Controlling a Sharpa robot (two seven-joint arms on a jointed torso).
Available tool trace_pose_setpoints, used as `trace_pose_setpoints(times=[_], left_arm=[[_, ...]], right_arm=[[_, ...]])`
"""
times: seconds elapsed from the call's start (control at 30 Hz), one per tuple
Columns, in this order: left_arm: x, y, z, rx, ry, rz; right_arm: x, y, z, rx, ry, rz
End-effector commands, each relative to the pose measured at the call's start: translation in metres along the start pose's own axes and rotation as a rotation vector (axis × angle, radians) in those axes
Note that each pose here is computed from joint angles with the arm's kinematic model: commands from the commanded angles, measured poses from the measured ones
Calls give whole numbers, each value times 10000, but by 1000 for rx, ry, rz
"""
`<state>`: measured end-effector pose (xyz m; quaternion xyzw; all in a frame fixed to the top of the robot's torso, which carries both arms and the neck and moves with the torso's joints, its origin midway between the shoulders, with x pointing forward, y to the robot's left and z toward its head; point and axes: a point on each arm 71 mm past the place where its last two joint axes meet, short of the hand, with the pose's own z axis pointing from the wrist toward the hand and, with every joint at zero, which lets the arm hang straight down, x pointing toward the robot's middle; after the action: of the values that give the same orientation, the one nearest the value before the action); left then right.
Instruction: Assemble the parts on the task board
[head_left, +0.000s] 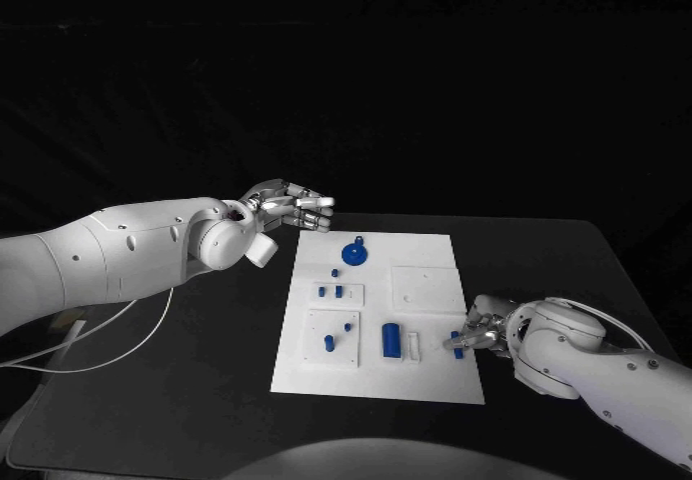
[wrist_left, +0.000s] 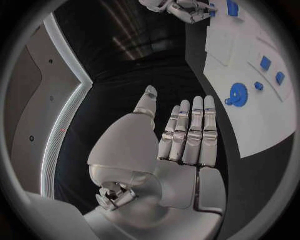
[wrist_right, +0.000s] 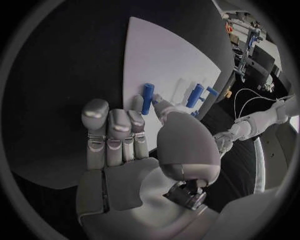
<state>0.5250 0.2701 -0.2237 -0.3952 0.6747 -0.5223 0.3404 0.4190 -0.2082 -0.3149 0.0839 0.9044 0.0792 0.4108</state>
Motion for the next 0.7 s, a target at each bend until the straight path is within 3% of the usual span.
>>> trace_pose_setpoints(times=[0.03, 0.4, 0.7], left_arm=[[32, -5, 8, 3, 26, -6], [36, 4, 6, -7, 33, -7], [36, 10, 1, -14, 38, -5]], right_arm=[[67, -47, 38, 53, -26, -50], [178, -11, 17, 41, 35, -51], [183, 92, -63, -35, 36, 160]])
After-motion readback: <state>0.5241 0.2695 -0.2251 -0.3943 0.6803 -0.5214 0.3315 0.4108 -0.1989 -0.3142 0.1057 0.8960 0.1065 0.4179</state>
